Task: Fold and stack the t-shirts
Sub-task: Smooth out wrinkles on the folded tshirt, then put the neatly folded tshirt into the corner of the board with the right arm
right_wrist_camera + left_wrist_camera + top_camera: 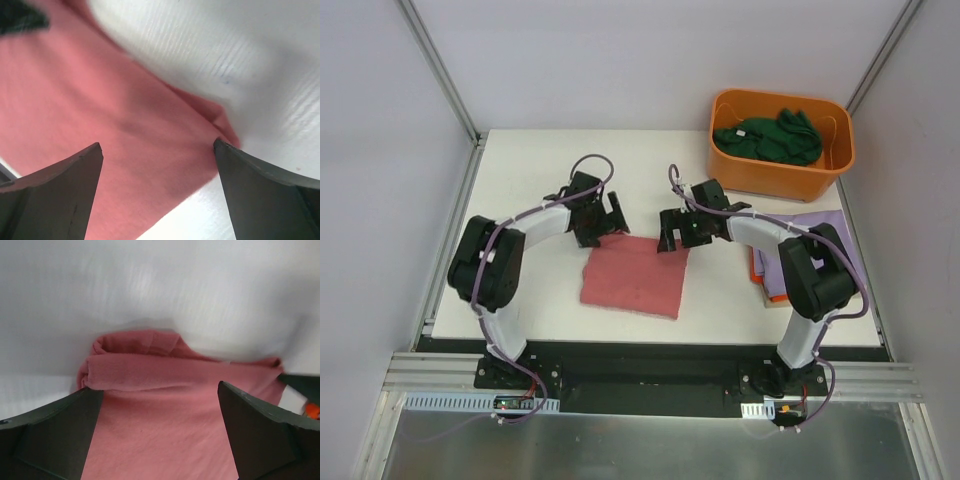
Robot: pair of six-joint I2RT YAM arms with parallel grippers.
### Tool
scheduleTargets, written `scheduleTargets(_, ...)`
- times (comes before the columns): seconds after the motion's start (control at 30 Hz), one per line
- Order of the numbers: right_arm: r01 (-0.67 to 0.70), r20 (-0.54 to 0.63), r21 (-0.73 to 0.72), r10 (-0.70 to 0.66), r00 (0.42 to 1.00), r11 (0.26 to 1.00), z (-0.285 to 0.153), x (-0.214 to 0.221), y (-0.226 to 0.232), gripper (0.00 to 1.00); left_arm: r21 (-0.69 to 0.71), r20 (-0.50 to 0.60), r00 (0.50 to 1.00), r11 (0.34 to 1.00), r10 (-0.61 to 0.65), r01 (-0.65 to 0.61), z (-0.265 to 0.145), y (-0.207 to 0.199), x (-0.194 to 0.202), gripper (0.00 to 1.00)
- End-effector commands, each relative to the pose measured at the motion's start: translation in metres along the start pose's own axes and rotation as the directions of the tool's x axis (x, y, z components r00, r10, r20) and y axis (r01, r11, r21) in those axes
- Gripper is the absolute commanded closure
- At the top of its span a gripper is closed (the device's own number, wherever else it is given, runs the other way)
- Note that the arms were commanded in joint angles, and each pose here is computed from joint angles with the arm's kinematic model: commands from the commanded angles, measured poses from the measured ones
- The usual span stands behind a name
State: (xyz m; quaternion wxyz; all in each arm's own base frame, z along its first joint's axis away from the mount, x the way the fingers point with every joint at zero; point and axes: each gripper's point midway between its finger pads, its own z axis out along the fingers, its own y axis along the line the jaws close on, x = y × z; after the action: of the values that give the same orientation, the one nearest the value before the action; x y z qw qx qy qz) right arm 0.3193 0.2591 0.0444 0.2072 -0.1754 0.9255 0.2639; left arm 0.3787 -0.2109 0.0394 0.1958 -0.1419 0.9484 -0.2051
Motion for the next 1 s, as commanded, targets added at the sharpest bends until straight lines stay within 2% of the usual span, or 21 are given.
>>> scheduleTargets(0.0, 0.072, 0.006, 0.052, -0.072, 0.997, 0.996, -0.02, -0.012, -0.008, 0.04, -0.154, -0.051, 0.995, 0.985, -0.082, 0.073, -0.037, 0.049, 0.059, 0.01)
scheduleTargets(0.17, 0.103, 0.147, 0.1, -0.117, 0.982, 0.99, -0.075, -0.033, 0.007, 0.04, -0.108, 0.093, 0.994, 0.992, -0.049, 0.059, -0.08, 0.042, 0.056, 0.01)
scheduleTargets(0.33, -0.04, 0.358, 0.147, -0.016, 0.934, 0.988, -0.133, -0.035, 0.009, 0.04, -0.122, 0.249, 0.968, 0.991, -0.023, 0.055, -0.123, 0.044, 0.031, 0.01)
scheduleTargets(0.4, -0.075, 0.386, 0.152, 0.011, 0.922, 0.986, -0.141, -0.024, 0.005, 0.04, -0.144, 0.307, 0.951, 0.987, -0.023, 0.07, -0.141, 0.051, 0.026, 0.01)
scheduleTargets(0.6, -0.049, 0.254, 0.011, 0.044, 0.966, 0.999, -0.116, 0.015, 0.026, 0.04, -0.132, 0.382, 0.923, 0.987, -0.038, 0.096, -0.173, 0.075, 0.041, 0.01)
scheduleTargets(0.83, -0.065, 0.137, 0.271, 0.028, 0.99, 0.96, -0.072, 0.037, 0.013, 0.04, -0.131, 0.37, 0.927, 0.983, -0.069, 0.126, -0.171, 0.101, 0.071, 0.01)
scheduleTargets(0.97, -0.012, 0.074, 0.371, -0.017, 0.997, 0.929, -0.046, 0.041, 0.013, 0.04, -0.155, 0.347, 0.935, 0.98, -0.066, 0.127, -0.166, 0.109, 0.078, 0.01)
